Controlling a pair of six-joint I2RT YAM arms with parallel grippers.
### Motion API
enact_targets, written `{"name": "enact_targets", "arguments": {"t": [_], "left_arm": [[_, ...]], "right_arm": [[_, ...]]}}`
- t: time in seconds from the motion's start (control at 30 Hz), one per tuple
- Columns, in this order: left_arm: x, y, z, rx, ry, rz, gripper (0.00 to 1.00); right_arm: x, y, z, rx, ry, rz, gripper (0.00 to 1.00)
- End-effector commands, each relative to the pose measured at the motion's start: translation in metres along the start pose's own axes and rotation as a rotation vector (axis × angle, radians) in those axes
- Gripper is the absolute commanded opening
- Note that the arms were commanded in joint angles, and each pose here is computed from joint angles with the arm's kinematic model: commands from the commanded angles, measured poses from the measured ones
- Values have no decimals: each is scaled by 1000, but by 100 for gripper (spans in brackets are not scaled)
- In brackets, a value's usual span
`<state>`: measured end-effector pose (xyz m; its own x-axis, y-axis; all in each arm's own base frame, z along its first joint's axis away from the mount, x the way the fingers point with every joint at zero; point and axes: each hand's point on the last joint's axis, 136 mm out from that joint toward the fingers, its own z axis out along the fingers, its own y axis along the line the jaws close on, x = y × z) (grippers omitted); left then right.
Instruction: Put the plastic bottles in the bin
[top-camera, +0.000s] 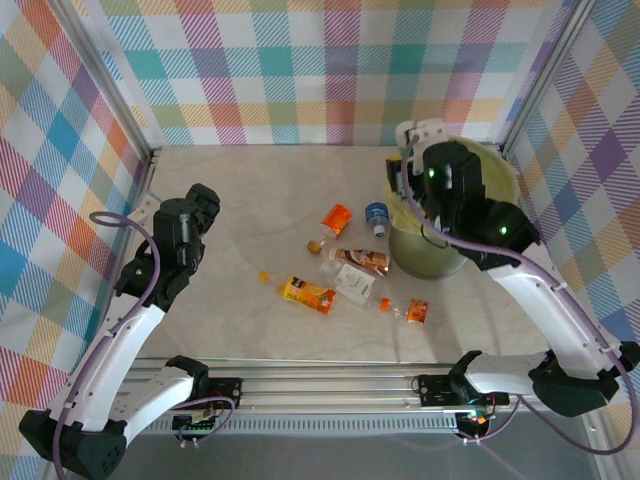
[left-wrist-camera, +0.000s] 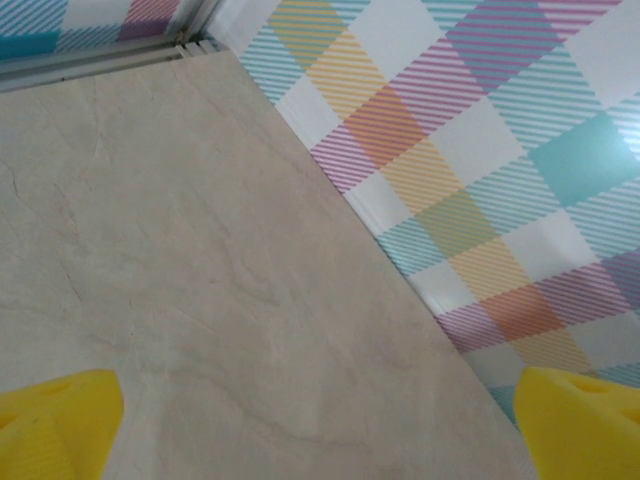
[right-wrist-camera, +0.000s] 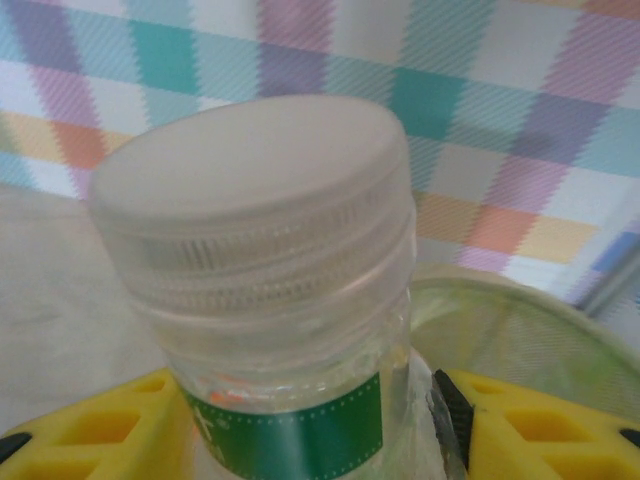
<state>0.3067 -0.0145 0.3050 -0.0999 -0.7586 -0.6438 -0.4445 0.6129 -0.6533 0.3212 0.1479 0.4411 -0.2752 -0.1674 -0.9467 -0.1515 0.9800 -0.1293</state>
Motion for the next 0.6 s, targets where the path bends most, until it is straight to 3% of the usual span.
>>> {"name": "enact_targets", "arguments": {"t": [0.0,0.27,0.57], "left_arm": [[-3,-7,3,23,3,14,100],[4,-12,9,29,34,51,100],[6,-14,12,28,39,64,100]], "right_arm": [[-1,-25,19,73,43,10,40],[55,-69,79,165,293,110,40],[113,-97,106,259,482,179,41]]}}
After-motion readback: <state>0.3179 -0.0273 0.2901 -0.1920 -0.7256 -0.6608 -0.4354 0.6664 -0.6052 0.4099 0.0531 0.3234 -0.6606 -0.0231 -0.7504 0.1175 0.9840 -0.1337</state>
